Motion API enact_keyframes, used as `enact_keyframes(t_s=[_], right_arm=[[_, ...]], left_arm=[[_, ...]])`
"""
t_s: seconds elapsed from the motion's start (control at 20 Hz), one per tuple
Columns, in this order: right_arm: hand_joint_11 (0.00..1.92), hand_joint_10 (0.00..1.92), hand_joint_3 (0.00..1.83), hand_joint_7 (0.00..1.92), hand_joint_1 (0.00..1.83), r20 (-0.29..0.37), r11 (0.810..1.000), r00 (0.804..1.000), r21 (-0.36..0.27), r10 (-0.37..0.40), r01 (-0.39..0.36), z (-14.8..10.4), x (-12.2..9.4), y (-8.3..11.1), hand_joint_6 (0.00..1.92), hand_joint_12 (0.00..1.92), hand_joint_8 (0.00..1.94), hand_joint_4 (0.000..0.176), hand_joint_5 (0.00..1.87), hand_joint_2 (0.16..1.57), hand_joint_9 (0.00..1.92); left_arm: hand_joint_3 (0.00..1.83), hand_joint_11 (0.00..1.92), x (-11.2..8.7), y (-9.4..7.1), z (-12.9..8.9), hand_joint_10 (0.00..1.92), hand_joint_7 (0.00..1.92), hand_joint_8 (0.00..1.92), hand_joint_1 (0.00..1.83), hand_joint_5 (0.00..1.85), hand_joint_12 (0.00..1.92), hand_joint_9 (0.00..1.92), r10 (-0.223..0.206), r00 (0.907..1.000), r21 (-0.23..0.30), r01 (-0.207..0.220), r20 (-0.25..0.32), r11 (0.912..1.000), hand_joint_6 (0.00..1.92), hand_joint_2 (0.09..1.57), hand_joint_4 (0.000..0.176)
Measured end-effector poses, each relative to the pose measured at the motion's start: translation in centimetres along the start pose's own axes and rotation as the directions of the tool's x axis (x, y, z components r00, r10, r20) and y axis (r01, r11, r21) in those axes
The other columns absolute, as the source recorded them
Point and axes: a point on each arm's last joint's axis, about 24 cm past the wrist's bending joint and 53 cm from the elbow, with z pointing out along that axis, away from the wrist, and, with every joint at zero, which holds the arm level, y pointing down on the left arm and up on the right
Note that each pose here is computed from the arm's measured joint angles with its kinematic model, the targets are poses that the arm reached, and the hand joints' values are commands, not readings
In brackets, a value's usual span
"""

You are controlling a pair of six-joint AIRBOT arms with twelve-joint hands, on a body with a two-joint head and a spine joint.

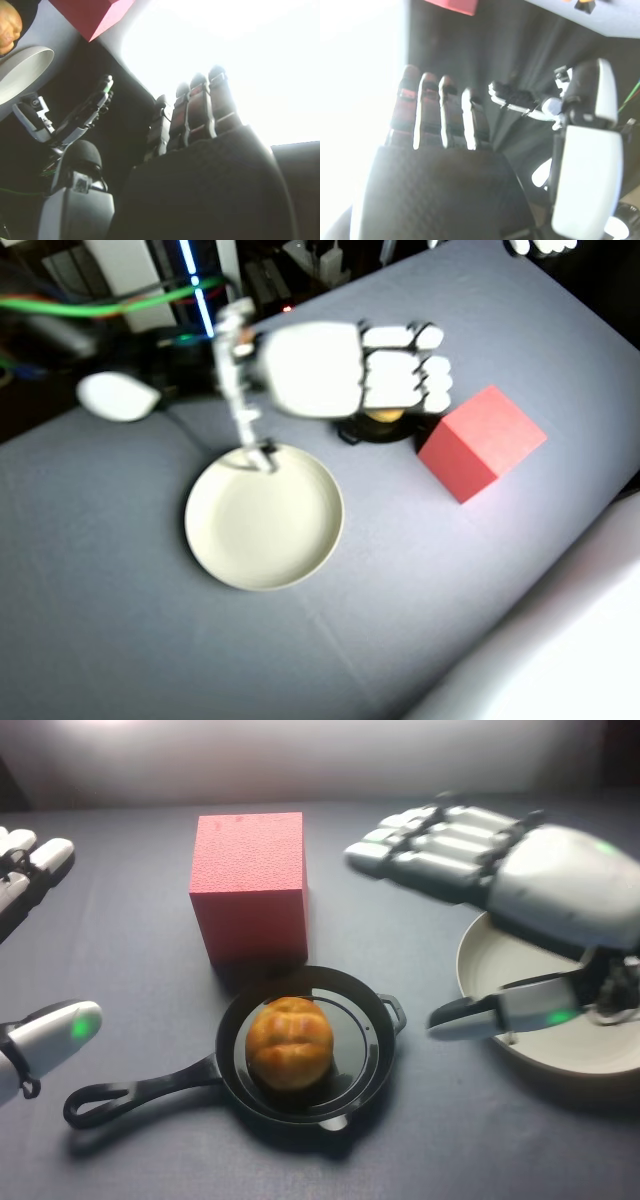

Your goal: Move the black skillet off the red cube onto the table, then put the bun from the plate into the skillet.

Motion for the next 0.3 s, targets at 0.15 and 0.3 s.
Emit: enact_keyframes(t_s=[0.15,0.3], right_arm=[[0.07,0.02,0.00,0.14,0.66,0.115,1.000,0.993,0.000,0.005,-0.005,-2.2,-3.6,0.0,0.00,0.03,0.01,0.077,0.06,0.82,0.12],[0.11,0.02,0.00,0.15,0.64,0.177,1.000,0.984,0.022,-0.013,0.010,-5.5,-5.5,0.0,0.01,0.05,0.01,0.075,0.05,0.84,0.15]], left_arm=[[0.01,0.00,-0.3,0.3,-0.2,0.00,0.03,0.00,0.00,0.00,0.00,0.01,0.001,1.0000,-0.018,-0.001,0.009,0.9998,0.00,1.25,0.049],[0.02,0.00,-0.4,0.3,-0.4,0.00,0.04,0.01,0.00,0.00,0.00,0.02,0.004,0.9999,-0.012,-0.004,0.014,0.9999,0.00,1.29,0.028]])
